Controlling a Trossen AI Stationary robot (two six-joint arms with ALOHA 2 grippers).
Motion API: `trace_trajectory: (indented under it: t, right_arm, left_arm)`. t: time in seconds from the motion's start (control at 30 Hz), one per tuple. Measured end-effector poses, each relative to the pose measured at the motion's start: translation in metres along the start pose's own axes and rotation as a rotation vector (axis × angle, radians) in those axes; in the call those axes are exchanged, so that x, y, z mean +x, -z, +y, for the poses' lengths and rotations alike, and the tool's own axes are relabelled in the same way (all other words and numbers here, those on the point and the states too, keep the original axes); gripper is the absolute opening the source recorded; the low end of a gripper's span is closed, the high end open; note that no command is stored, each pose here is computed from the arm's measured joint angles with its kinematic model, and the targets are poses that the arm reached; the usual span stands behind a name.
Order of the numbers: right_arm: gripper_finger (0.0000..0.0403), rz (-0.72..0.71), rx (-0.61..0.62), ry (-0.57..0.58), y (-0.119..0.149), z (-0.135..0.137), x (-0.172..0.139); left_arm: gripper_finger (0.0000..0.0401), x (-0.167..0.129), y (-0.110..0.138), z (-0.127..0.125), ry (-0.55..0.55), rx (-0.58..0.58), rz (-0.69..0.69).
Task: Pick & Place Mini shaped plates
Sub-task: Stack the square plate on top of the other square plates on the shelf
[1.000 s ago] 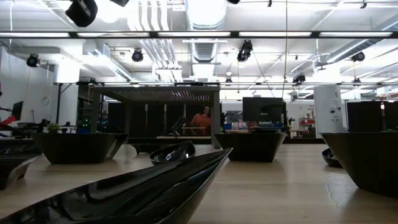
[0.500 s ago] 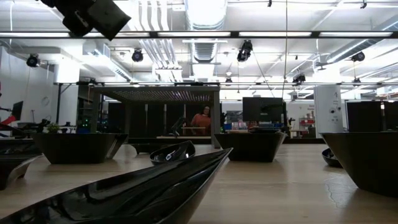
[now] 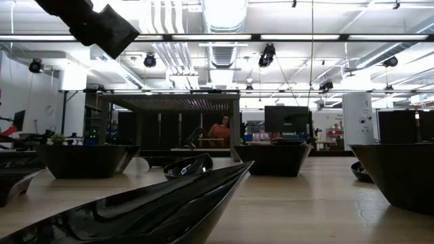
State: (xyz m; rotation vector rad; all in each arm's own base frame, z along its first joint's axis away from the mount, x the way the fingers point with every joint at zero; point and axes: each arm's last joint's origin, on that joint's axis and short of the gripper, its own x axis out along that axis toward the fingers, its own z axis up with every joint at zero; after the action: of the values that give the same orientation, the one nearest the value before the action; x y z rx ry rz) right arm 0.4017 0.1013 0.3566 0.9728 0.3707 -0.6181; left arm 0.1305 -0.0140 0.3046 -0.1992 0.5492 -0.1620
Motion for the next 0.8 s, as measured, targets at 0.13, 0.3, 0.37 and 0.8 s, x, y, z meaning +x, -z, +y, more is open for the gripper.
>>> trace_trajectory:
  t: [0.13, 0.3, 0.37, 0.8]
  right_arm:
    - [0.0157, -0.002, -0.004, 0.003, -0.0023, -0.0006, 0.0014]
    - [0.0153, 0.001, -0.020, 0.001, -0.0030, -0.0007, 0.0018]
    - [0.0153, 0.000, -0.022, 0.002, -0.0034, -0.0008, 0.0020]
    - [0.0151, 0.076, 0.047, -0.016, -0.0087, -0.0019, 0.0061]
  left_arm:
    - [0.0000, 0.0009, 0.0000, -0.0005, 0.004, 0.001, 0.004]
    - [0.0000, 0.0009, -0.0001, -0.0006, 0.005, 0.000, 0.003]
    - [0.0000, 0.0008, -0.0001, -0.0006, 0.005, 0.000, 0.002]
    - [0.0000, 0.0012, 0.0006, -0.0013, 0.032, 0.032, 0.015]
